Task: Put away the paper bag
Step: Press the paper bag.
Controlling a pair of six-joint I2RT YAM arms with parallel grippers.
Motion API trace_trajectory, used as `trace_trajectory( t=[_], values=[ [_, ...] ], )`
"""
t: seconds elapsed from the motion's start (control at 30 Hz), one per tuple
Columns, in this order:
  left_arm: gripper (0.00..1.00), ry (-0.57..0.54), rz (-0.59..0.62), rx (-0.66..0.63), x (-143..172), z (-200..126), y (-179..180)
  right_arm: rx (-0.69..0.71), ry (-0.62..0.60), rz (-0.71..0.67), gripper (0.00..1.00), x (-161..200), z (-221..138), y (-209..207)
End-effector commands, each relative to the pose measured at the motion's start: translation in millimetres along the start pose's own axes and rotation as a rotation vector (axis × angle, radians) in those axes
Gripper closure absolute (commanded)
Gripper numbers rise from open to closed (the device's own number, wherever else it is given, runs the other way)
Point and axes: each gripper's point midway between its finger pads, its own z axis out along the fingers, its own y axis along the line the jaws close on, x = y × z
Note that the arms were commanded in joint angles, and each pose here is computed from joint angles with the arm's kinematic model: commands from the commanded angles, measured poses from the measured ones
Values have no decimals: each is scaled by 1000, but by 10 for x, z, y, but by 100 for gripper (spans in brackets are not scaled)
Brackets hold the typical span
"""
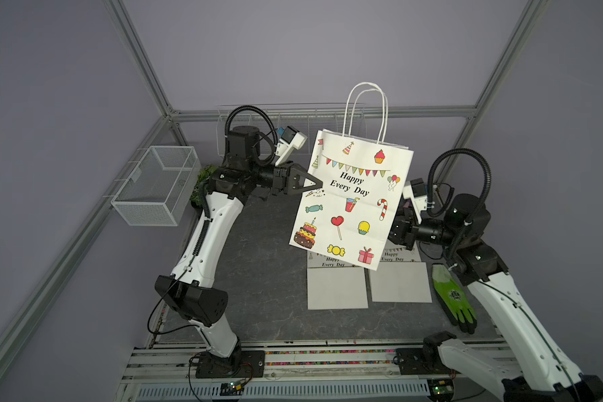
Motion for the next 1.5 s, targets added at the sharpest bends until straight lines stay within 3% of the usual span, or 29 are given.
trace_trajectory(
  t=[0.0, 0.07, 0.13, 0.27, 0.37, 0.47, 0.53, 0.6, 0.73, 0.97, 1.07, 1.3, 1.47],
  values=[
    [100, 12, -30, 57, 80, 12, 36, 30, -26, -31, 79, -110, -20, 36],
    [100, 12, -37, 57, 98, 12, 53, 57, -42, -36, 74, -155, -41, 21],
    [100, 12, -42, 59, 124, 19, 59, 85, -65, -45, 53, -216, -68, 18],
    [100, 11, -51, 60, 179, 15, 70, 105, -97, -61, 50, -343, -98, 39],
    [100, 11, -60, 58, 220, 13, 79, 97, -112, -65, 61, -429, -93, 67],
    [100, 11, -61, 59, 234, 16, 65, 102, -118, -54, 86, -474, -87, 50],
    [100, 10, -56, 58, 231, 14, 57, 113, -121, -48, 88, -478, -95, 32],
    [100, 11, -56, 60, 232, 14, 40, 136, -116, -42, 80, -475, -128, 2],
    [100, 9, -51, 55, 225, -1, 24, 145, -99, -4, 37, -465, -244, -9],
    [100, 3, -47, 47, 234, -35, 14, 54, -118, 75, 1, -467, -451, 139],
    [100, 3, -45, 46, 241, -40, 8, -38, -103, 69, 11, -483, -456, 340],
    [100, 2, -47, 44, 241, -40, 13, -125, -72, 74, 11, -473, -357, 477],
    [100, 3, -41, 45, 237, -39, -13, -63, -48, 81, 11, -410, -295, 350]
  ],
)
